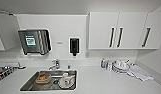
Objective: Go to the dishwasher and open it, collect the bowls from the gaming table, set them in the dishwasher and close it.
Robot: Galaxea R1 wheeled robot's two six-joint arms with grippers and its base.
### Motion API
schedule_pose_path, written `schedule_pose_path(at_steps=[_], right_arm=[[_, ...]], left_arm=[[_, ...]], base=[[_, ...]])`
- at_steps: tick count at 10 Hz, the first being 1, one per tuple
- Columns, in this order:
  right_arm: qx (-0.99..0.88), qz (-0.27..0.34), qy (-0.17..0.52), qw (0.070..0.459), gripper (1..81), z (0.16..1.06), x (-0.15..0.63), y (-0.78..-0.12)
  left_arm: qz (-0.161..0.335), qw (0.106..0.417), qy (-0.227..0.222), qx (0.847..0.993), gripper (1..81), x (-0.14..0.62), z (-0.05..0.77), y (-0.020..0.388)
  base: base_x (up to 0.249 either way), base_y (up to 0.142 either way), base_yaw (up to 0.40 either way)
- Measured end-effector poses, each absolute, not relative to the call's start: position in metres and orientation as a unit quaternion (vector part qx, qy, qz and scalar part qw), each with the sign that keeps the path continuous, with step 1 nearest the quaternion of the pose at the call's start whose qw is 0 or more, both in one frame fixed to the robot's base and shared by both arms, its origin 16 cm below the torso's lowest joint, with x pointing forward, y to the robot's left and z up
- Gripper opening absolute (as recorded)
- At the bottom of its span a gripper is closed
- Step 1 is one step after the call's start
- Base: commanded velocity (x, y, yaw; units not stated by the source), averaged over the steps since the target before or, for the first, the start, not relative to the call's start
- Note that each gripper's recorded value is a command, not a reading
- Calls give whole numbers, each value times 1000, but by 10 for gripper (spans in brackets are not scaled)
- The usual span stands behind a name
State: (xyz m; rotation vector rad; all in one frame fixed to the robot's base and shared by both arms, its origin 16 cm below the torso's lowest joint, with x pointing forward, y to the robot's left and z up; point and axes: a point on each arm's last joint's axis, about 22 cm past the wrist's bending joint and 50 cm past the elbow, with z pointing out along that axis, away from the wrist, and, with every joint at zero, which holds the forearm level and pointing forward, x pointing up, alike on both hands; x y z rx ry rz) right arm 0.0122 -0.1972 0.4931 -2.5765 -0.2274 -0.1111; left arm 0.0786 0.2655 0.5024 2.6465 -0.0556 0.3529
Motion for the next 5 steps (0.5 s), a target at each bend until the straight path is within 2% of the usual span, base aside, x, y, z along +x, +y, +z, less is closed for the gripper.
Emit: schedule_pose_path(at_steps=[3,5], right_arm=[[-951,-57,-82,291,811,530,34,-225],[-946,-81,-86,301,811,560,67,-243]], left_arm=[[189,217,-13,958,811,115,556,344],[230,233,-8,945,811,138,598,357]], base=[[0,0,0],[0,0,0]])
